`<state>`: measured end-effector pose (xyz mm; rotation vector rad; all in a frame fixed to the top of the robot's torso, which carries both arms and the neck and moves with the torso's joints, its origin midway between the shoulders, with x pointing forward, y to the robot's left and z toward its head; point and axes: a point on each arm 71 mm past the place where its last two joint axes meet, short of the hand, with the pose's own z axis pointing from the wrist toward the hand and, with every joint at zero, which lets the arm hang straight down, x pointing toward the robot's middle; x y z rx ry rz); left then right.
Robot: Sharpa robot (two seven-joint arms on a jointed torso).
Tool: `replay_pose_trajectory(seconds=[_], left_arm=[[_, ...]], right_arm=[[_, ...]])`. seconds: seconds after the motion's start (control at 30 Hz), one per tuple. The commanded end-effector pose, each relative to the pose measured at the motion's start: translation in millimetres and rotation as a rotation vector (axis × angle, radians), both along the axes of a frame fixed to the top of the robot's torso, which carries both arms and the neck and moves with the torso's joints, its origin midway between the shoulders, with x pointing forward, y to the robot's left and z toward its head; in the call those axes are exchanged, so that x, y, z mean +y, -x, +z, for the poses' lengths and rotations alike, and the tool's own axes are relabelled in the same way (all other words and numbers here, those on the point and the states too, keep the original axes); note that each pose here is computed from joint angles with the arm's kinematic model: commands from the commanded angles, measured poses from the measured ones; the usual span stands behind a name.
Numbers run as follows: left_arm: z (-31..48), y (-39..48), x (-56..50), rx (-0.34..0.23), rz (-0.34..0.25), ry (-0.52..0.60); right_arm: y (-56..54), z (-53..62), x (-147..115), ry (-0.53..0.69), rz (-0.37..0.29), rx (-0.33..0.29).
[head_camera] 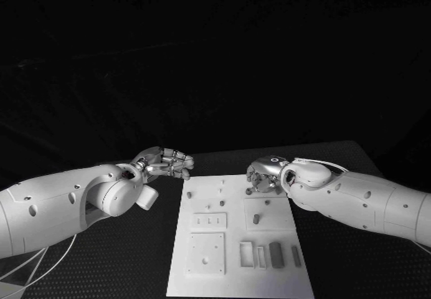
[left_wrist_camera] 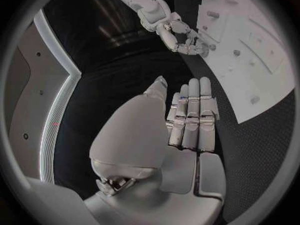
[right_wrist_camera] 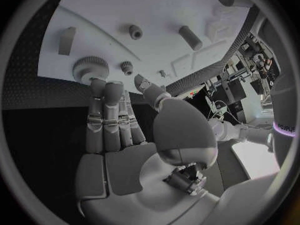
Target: Assemble the parts on the task board
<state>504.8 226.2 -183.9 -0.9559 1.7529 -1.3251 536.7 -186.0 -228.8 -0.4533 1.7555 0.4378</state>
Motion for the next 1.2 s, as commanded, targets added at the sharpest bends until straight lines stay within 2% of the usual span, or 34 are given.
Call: replay_pose_trajectory(seconds=[0.03, 1.2], left_arm=[[2.1, 0.3, -3.0, -0.017, -0.013, 0.005], [1.3, -3.0, -0.6, -0.014, -0.004, 0.004]], right_arm=[[-0.5, -3.6, -0.5, 0.031, 0.004, -0.008], [-0.9, -13.3, 7.1, 0.093, 0.016, -0.005]])
